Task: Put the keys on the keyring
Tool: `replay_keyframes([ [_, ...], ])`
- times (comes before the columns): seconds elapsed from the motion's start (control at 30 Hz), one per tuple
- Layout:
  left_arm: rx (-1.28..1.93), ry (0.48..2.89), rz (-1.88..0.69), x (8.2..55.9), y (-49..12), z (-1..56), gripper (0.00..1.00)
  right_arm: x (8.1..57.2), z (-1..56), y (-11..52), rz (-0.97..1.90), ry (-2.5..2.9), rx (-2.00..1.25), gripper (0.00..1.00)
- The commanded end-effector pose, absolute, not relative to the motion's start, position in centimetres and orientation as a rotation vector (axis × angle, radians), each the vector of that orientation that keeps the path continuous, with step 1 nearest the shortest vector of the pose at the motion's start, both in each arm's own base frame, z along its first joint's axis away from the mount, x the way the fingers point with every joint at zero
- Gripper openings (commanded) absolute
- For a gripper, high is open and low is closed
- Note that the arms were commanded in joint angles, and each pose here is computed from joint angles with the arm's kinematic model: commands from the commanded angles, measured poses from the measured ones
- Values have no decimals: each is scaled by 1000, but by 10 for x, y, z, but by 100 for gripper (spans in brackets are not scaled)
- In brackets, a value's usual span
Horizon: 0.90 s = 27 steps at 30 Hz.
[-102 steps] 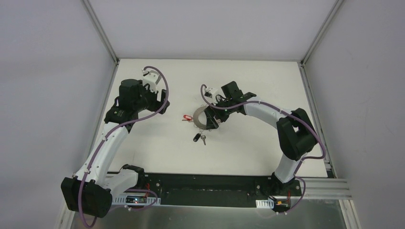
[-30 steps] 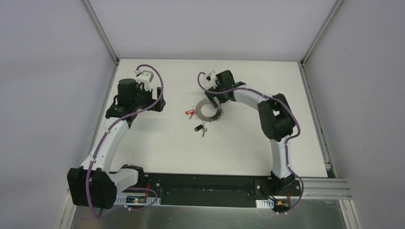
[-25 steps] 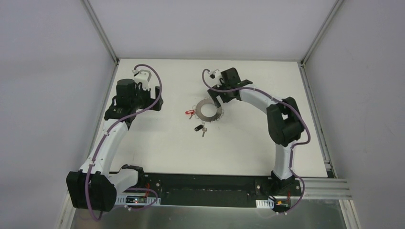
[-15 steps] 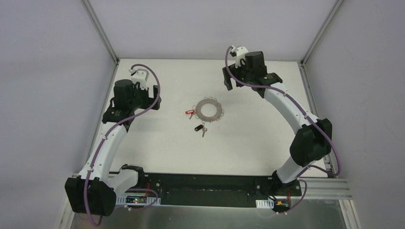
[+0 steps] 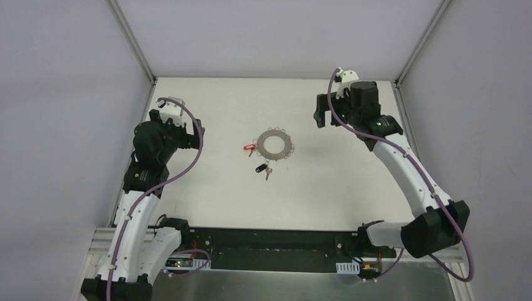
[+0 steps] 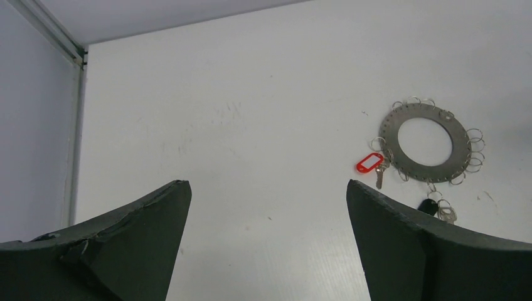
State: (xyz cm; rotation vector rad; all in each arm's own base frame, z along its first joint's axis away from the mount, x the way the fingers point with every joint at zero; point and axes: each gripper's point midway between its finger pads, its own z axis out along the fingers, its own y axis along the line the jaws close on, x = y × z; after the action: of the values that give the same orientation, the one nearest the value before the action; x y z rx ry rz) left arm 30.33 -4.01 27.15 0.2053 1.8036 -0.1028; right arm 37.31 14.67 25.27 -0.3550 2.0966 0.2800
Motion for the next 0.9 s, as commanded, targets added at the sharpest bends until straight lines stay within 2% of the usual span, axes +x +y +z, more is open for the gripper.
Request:
replay_keyframes([
  [0.0,235,1772,-42,286,-31,301,99,341,264,134,293,2072,-328,98],
  [0.27,229,1787,-86,271,-36,318,99,314,278,122,319,1990,-255,98],
  [0.5,235,1706,-207,284,-55,316,99,309,283,121,382,1930,-205,98],
  [0.87,237,1789,-264,280,-62,276,99,314,275,116,434,1850,-148,98],
])
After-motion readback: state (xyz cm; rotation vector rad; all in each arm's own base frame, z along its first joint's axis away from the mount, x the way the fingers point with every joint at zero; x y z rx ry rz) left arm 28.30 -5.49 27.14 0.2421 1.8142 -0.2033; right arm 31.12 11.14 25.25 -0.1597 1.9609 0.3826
